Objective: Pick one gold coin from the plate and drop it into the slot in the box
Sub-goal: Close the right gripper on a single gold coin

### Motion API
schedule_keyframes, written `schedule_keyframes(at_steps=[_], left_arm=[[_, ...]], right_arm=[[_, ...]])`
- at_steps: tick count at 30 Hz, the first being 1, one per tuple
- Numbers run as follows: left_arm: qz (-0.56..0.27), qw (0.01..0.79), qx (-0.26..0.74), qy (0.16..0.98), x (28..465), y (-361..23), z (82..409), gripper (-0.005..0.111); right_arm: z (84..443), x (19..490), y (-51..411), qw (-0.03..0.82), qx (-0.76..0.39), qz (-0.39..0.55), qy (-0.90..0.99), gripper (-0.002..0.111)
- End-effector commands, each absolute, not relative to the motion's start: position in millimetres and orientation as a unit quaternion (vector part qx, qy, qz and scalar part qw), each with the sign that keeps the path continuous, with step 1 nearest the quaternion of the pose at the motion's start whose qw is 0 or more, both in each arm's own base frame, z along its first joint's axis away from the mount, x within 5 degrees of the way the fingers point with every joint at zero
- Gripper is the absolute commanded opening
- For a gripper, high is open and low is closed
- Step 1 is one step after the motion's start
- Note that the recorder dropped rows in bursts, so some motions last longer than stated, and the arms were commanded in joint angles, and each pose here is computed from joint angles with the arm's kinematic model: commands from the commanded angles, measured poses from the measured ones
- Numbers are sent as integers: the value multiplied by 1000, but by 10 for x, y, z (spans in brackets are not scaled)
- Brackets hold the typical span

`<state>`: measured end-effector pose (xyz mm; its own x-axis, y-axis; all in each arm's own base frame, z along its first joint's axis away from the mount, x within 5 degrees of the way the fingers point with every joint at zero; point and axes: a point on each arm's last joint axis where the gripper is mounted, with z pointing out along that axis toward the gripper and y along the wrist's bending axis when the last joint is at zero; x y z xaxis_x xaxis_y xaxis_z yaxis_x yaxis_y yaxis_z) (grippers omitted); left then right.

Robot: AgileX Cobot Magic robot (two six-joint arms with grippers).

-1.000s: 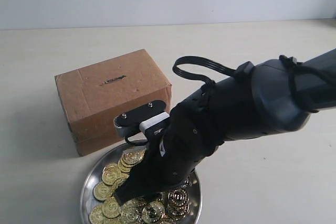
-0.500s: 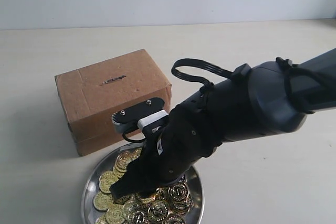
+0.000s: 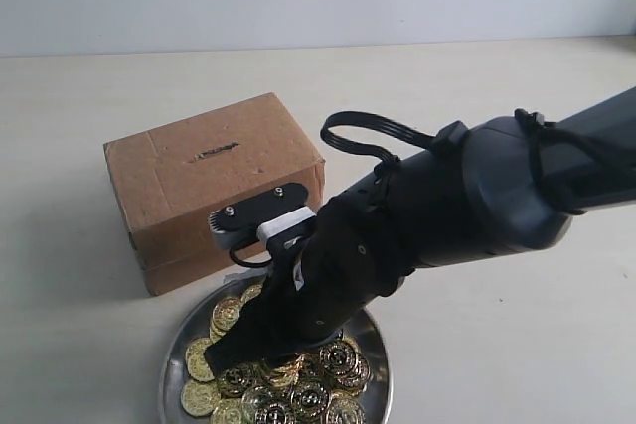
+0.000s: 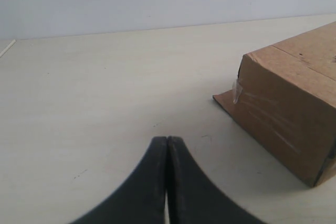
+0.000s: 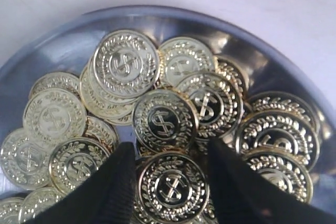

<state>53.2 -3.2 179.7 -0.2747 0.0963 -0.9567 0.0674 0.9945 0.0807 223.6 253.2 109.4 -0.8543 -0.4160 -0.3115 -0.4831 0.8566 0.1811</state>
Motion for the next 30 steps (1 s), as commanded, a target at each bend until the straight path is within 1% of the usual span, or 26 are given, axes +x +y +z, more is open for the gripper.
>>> schedule_keyframes(at_steps=[1, 2, 6, 8, 12, 16, 21, 23, 26, 30], left_arm=[[4, 606, 48, 794, 531, -38, 1812, 0], [4, 606, 48, 794, 531, -38, 1812, 0], [4, 606, 48, 794, 531, -38, 1812, 0], [4, 606, 48, 794, 531, -38, 1812, 0], [4, 606, 48, 794, 531, -38, 1812, 0], [4, 606, 48, 794, 531, -38, 1812, 0], [4, 606, 48, 794, 531, -38, 1812, 0], [4, 606, 48, 794, 531, -38, 1812, 0], [4, 606, 48, 794, 531, -38, 1812, 0], [4, 606, 48, 794, 531, -38, 1812, 0]], right_arm=[[1060, 2192, 2479, 103, -244, 113, 958, 42], [1088, 2191, 2478, 106, -252, 114, 955, 42], [1210, 2145, 2444, 94, -272, 110, 951, 51], [1206, 2132, 2433, 86, -275, 106, 952, 51], [1221, 2177, 2467, 115, -272, 117, 948, 51], [1208, 2177, 2467, 114, -272, 116, 948, 51], [1104, 2183, 2473, 104, -269, 111, 951, 51], [1108, 2189, 2478, 108, -274, 112, 949, 51], [1157, 2211, 2512, 105, -311, 108, 938, 51], [1211, 2244, 2554, 106, -317, 110, 936, 51]])
